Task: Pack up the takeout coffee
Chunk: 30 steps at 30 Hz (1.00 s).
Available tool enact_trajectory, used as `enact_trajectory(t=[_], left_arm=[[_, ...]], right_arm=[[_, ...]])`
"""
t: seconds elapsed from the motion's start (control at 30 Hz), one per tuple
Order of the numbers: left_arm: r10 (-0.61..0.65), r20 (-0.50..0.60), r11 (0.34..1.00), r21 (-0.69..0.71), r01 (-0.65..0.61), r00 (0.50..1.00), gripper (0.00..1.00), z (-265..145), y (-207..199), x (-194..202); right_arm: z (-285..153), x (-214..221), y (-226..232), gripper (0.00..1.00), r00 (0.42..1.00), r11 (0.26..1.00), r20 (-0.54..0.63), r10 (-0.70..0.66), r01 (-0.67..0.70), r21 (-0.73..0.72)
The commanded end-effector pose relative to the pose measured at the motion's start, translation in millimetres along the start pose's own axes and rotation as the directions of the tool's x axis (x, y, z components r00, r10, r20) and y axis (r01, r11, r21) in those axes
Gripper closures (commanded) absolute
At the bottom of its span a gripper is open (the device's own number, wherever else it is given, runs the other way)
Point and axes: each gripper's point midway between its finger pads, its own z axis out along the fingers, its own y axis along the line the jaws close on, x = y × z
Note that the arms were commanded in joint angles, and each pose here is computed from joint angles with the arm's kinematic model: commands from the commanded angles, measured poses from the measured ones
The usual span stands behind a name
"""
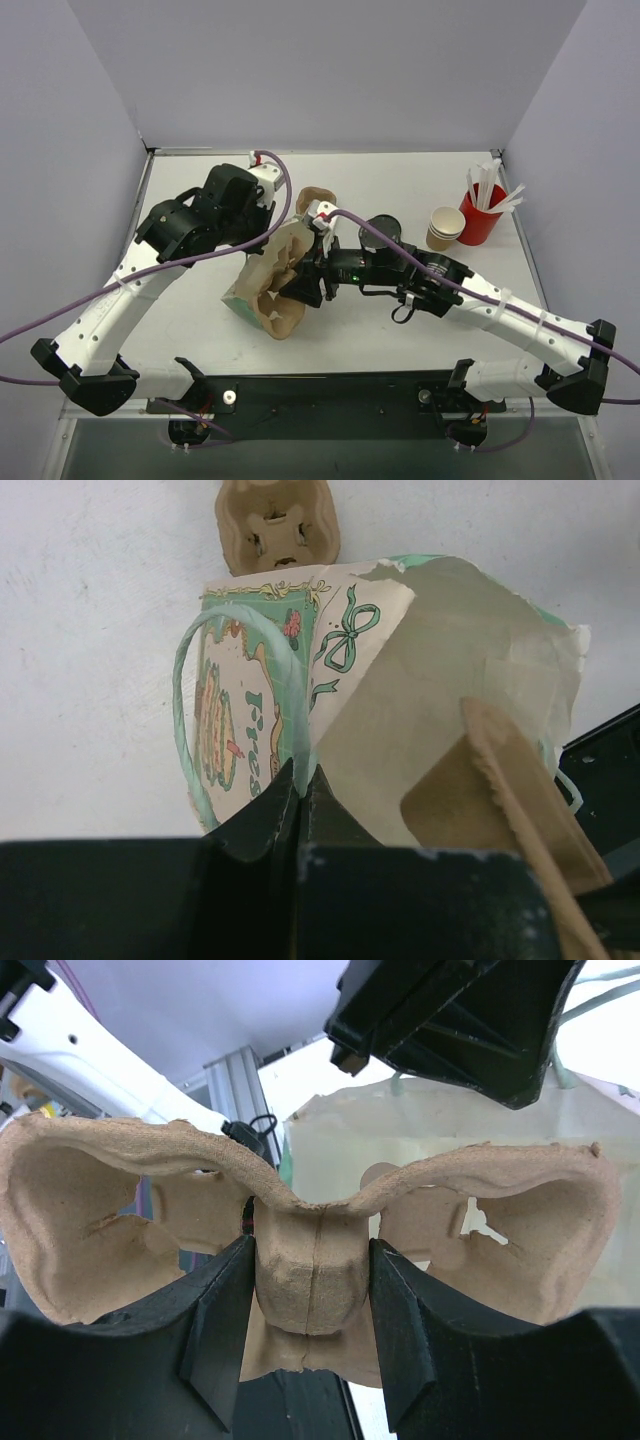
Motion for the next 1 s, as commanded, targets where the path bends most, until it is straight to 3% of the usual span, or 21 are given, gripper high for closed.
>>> enact_trajectory(t=[0.0,0.6,0.97], left_arm=[[0.016,0.121,0.992,0.121,-0.031,0.993,1.00,-19.3,-20.1,-25.0],[0.047,0.138,0.961,0.265,-0.083,0.989,1.00,-26.3,-46.7,-22.1],[-0.033,0.154,0.921,0.388,-0.030,0.988,1.00,-31.0,-74.0,-39.1]], right_arm=[[3.9,-19.9,9.5,0.57,0.996,0.995,0.035,-0.083,0.084,-0.054],[1.9,23.2,-55.7,0.59,0.966,0.952,-0.162,-0.201,0.232,0.200],[1.0,40.8,-90.7,0.61,0.951,0.900,-0.270,-0.148,0.243,0.363]])
